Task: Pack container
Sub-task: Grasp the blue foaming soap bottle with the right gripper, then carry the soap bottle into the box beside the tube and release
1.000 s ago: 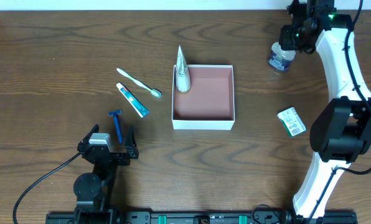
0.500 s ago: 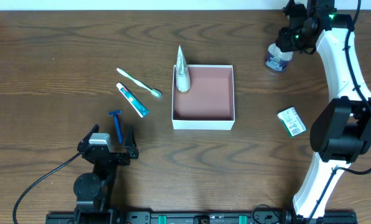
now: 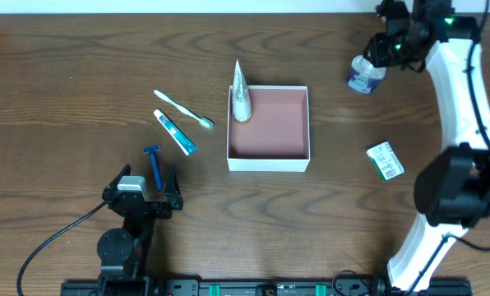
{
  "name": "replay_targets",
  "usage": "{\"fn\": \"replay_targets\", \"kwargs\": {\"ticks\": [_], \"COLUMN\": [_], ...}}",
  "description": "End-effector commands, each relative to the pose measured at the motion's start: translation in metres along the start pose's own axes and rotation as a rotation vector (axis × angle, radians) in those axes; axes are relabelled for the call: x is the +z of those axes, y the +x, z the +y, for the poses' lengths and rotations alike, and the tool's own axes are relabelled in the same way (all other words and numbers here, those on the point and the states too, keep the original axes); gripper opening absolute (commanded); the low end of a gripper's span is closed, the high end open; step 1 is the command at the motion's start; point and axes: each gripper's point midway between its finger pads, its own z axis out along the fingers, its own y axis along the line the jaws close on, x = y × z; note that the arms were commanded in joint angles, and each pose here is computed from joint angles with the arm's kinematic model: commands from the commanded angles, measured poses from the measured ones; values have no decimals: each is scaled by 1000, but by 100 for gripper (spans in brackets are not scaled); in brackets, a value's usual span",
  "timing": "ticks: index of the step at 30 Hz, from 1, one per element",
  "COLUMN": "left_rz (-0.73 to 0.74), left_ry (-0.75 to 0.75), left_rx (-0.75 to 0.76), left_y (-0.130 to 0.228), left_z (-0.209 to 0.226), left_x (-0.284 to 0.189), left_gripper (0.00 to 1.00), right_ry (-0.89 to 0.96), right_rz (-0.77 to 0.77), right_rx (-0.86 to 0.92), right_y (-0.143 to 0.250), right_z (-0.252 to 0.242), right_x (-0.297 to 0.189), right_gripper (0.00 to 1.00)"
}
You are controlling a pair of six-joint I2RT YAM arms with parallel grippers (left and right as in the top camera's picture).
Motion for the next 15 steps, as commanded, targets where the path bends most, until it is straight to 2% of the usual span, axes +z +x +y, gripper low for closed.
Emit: {"fn": "replay_targets", "kwargs": {"ticks": [1,3,5,15], "left_rz": [53,53,53,53], "left_ry": [12,12,12,12], "left_rx": [9,9,9,9], "left_y": [17,17,17,17], "left_z": [-1,-1,-1,-1], "left_x": [1,1,1,1], "left_gripper": [98,98,98,98], "right_ry": [-55,-65,-80,-185], "right_rz": [-126,-133,-137,-114], "right_rx": [3,65,113,105], "right_y": [-24,-24,-23,-18], "right_z": [34,42,54,139], "right_x": [-57,-68,-78,-88], "right_gripper": [5,5,12,9]}}
